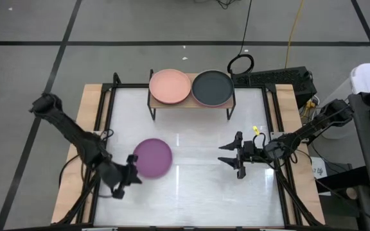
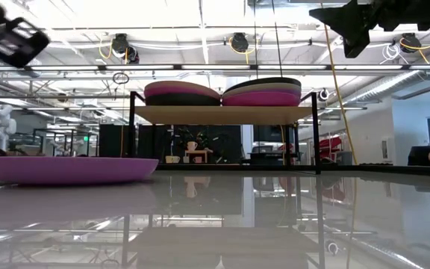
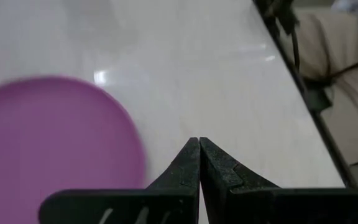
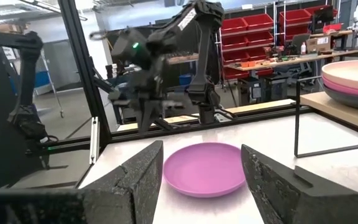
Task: Place and stack plates onto a shelf
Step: Stack the violet plate on top of the pink pink plate on the shelf
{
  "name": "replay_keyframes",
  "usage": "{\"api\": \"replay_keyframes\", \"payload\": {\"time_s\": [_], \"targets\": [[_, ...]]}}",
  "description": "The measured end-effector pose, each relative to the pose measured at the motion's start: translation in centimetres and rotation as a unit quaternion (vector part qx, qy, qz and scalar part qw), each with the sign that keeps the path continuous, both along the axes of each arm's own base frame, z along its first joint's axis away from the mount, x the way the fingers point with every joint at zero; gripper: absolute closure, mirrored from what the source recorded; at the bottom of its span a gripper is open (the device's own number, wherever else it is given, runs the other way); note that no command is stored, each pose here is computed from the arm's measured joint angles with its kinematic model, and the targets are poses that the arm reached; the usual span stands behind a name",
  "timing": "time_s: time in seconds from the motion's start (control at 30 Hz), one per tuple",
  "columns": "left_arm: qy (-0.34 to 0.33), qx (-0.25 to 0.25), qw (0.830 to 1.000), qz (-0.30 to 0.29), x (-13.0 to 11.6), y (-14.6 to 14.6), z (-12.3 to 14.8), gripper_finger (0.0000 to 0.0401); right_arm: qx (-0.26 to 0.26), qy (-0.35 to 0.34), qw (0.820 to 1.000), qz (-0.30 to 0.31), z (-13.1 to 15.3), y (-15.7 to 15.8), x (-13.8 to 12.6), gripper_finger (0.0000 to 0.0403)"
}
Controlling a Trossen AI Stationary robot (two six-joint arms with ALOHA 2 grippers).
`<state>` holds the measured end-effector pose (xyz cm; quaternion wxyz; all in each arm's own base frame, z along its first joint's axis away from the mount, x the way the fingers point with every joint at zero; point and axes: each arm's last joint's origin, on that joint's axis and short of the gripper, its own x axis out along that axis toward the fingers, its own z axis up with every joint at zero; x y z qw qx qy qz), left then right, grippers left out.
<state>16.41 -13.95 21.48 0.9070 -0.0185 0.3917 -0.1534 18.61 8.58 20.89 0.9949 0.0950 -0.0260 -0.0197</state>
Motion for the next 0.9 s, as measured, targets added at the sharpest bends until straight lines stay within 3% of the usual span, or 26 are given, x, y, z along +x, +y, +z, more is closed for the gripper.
{"api": "replay_keyframes", "payload": {"time_s": [0.17,0.3,0.63,0.9], "targets": [[0.034,-0.001,0.999,0.005,0.2,-2.1,-2.1,0.0393,0.005,0.000,1.000,0.000,0.0,0.0,0.0,0.0206],[0.039,-0.011,0.999,0.002,0.9,-2.6,-2.8,0.0359,0.005,0.000,1.000,0.000,0.0,0.0,0.0,0.0206],[0.085,0.058,0.994,0.041,2.2,-0.9,-4.9,0.0258,0.016,0.025,1.000,0.002,-1.0,0.2,0.4,0.0206],[0.129,0.112,0.984,0.060,3.0,0.0,-6.9,0.0238,0.029,0.043,0.999,0.001,-1.9,0.5,0.8,0.0206]]}}
